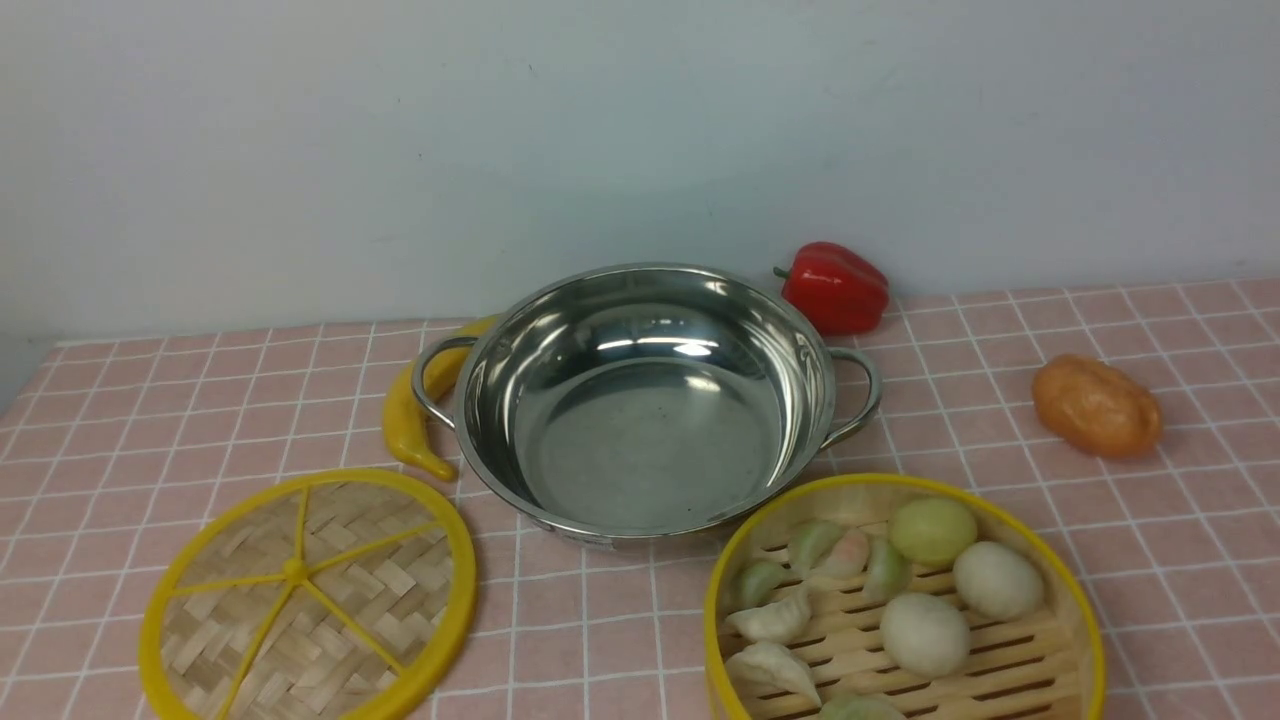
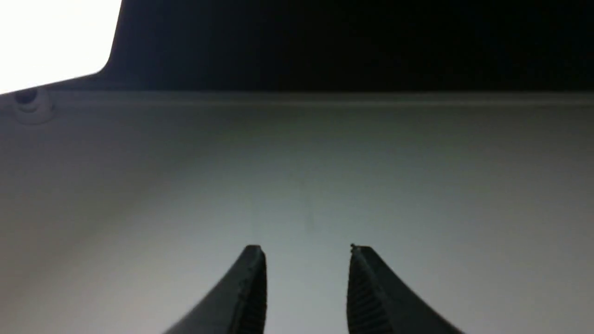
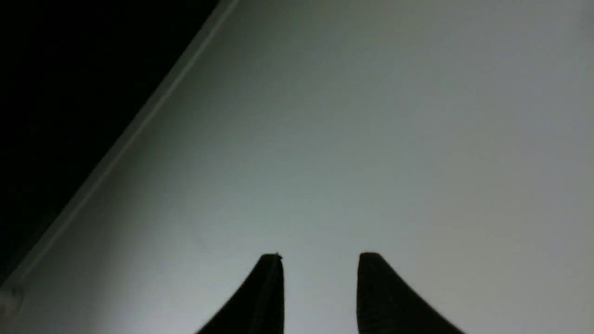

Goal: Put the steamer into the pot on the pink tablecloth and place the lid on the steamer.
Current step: 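Reach for and grasp the rim of the bamboo steamer holding the buns with the right gripper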

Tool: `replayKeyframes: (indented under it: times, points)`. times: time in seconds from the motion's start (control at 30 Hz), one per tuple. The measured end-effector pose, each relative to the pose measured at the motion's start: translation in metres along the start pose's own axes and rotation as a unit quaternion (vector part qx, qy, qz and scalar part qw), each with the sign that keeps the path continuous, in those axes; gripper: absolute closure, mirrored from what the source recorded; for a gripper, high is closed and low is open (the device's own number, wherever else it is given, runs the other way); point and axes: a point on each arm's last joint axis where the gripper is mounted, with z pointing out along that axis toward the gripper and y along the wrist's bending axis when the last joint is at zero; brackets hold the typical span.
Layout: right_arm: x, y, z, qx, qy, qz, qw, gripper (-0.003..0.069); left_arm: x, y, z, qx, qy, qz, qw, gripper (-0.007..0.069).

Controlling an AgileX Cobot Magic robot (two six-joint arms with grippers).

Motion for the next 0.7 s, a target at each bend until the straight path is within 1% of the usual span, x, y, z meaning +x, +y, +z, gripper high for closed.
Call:
replayKeyframes:
  times: [0.03, 0.1, 0.13, 0.17, 0.2, 0.23, 0.27, 0.3, 0.33, 0.37, 0.43, 0.47, 0.5, 0.53, 0.6, 0.63, 0.67, 0.7]
  points:
    - [0.0, 0.007, 0.009, 0.001, 0.024, -0.025, 0.999, 0.0416, -0.007, 0.001, 0.01, -0.001, 0.005, -0.002, 1.0, 0.0382]
    - [-0.001, 0.021, 0.029, 0.016, 0.089, -0.079, 0.993, 0.0416, -0.015, 0.005, 0.028, -0.019, 0.057, -0.013, 0.998, 0.0382]
    - [0.003, 0.023, 0.04, 0.035, 0.131, -0.111, 0.985, 0.0416, -0.017, 0.009, 0.038, -0.043, 0.108, -0.025, 0.993, 0.0382]
    - [0.004, 0.024, 0.051, 0.065, 0.174, -0.136, 0.973, 0.0416, -0.018, 0.014, 0.045, -0.067, 0.155, -0.037, 0.985, 0.0382]
    - [0.006, 0.022, 0.054, 0.074, 0.184, -0.14, 0.97, 0.0416, -0.015, 0.015, 0.046, -0.077, 0.17, -0.04, 0.982, 0.0382]
    - [0.01, 0.018, 0.064, 0.122, 0.237, -0.158, 0.951, 0.0416, -0.016, 0.021, 0.054, -0.115, 0.246, -0.058, 0.961, 0.0382]
    - [0.017, 0.011, 0.072, 0.172, 0.287, -0.165, 0.928, 0.0416, -0.013, 0.025, 0.056, -0.142, 0.296, -0.069, 0.942, 0.0382]
    - [0.022, 0.005, 0.075, 0.205, 0.324, -0.168, 0.908, 0.0416, -0.007, 0.029, 0.055, -0.168, 0.348, -0.076, 0.919, 0.0382]
    - [0.032, -0.006, 0.078, 0.254, 0.38, -0.17, 0.873, 0.0416, -0.002, 0.032, 0.054, -0.192, 0.393, -0.083, 0.895, 0.0382]
    - [0.038, -0.011, 0.078, 0.274, 0.41, -0.169, 0.853, 0.0416, 0.004, 0.035, 0.053, -0.215, 0.435, -0.089, 0.87, 0.0382]
    - [0.059, -0.03, 0.076, 0.323, 0.505, -0.167, 0.782, 0.0416, 0.014, 0.038, 0.049, -0.247, 0.496, -0.1, 0.826, 0.0382]
    - [0.071, -0.039, 0.072, 0.335, 0.557, -0.163, 0.742, 0.0416, 0.021, 0.04, 0.045, -0.265, 0.531, -0.108, 0.798, 0.0382]
    - [0.082, -0.047, 0.069, 0.337, 0.608, -0.155, 0.702, 0.0416, 0.029, 0.04, 0.041, -0.28, 0.564, -0.117, 0.768, 0.0382]
    - [0.092, -0.052, 0.066, 0.341, 0.644, -0.144, 0.67, 0.0416, 0.037, 0.041, 0.037, -0.294, 0.597, -0.127, 0.736, 0.0382]
    - [0.114, -0.067, 0.06, 0.329, 0.718, -0.124, 0.601, 0.0416, 0.052, 0.039, 0.028, -0.315, 0.659, -0.149, 0.666, 0.0382]
    - [0.124, -0.074, 0.059, 0.322, 0.746, -0.11, 0.573, 0.0416, 0.061, 0.037, 0.022, -0.32, 0.697, -0.153, 0.623, 0.0382]
    - [0.125, -0.074, 0.058, 0.319, 0.748, -0.109, 0.572, 0.0416, 0.063, 0.037, 0.021, -0.32, 0.703, -0.154, 0.616, 0.0382]
    - [0.132, -0.08, 0.057, 0.318, 0.765, -0.099, 0.552, 0.0416, 0.069, 0.036, 0.018, -0.319, 0.728, -0.155, 0.587, 0.0382]
